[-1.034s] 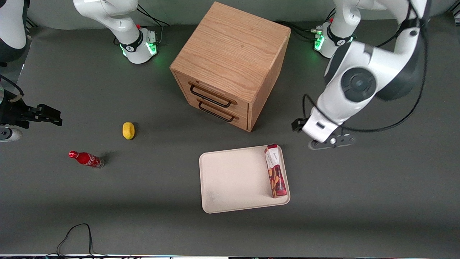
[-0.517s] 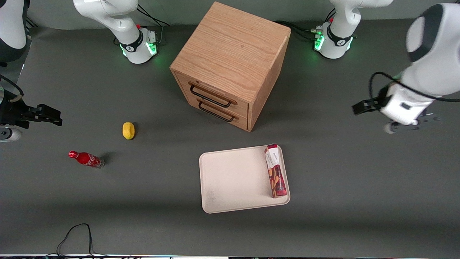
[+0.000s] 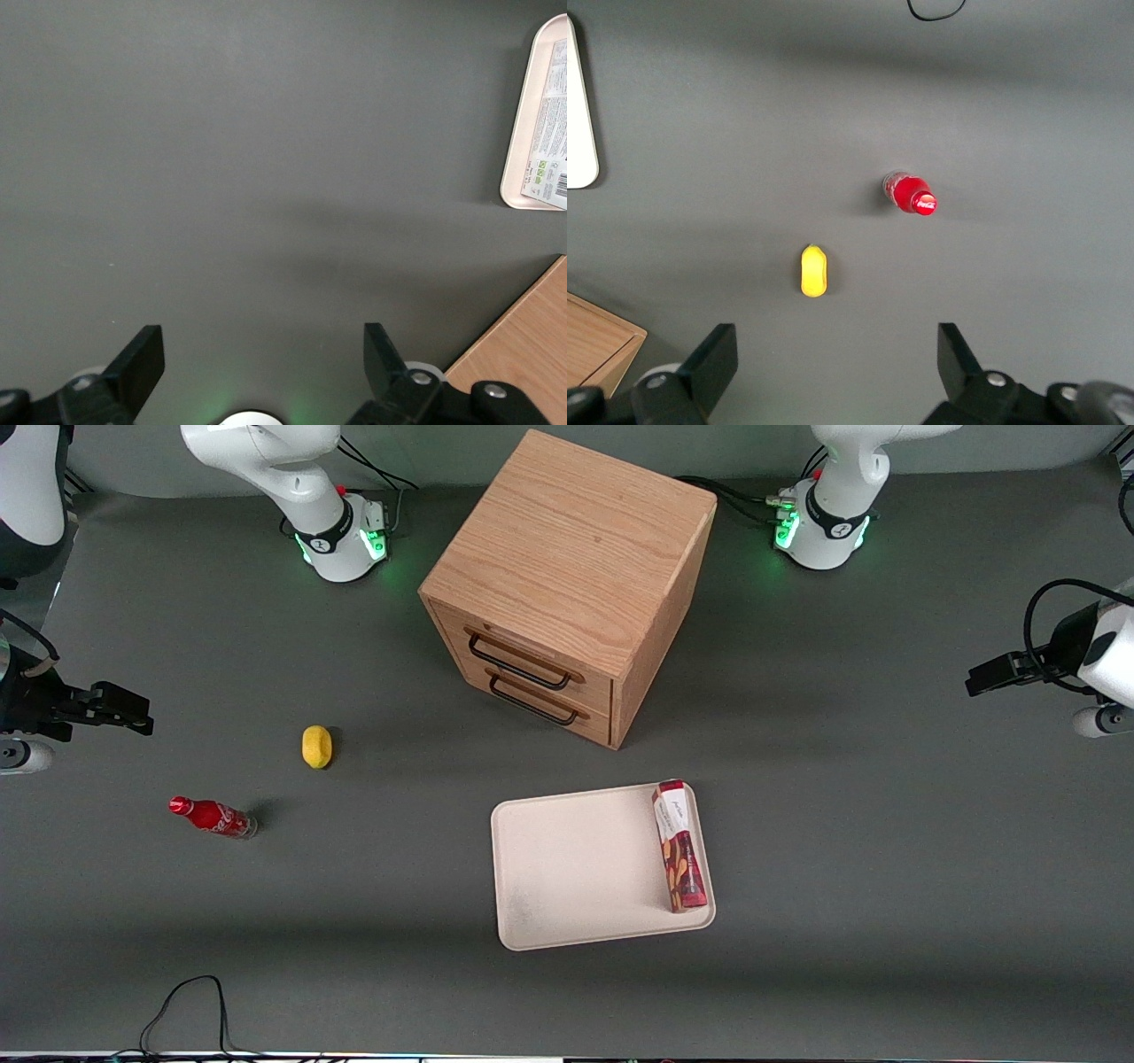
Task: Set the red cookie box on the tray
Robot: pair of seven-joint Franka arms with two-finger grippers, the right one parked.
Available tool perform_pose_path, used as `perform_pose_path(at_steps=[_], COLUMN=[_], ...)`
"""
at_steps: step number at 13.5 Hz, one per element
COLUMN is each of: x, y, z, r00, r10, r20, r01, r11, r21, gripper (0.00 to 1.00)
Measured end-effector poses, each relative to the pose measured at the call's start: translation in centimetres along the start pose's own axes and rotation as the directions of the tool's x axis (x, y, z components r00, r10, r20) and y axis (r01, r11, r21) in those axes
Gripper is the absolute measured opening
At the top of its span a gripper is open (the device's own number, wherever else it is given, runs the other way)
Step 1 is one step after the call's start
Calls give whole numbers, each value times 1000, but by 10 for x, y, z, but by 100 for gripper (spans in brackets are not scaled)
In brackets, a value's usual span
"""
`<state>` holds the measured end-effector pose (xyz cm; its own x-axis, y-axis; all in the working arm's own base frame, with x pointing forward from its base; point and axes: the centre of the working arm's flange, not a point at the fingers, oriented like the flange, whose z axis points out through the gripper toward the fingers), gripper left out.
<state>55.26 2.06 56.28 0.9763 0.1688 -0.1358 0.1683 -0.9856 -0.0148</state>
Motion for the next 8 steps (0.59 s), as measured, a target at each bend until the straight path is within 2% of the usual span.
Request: perform_pose_path(at_steps=[2,4,8], x=[1,3,2], y=[-11,-17,-4], z=[-2,-7,-14], r00=[1000,1000,999], r10=[-11,-9,16], r20=[-4,-20,-40], r01=[11,10,-15], r11=[1000,1000,999], r21=[3,29,40], gripper=[100,100,100])
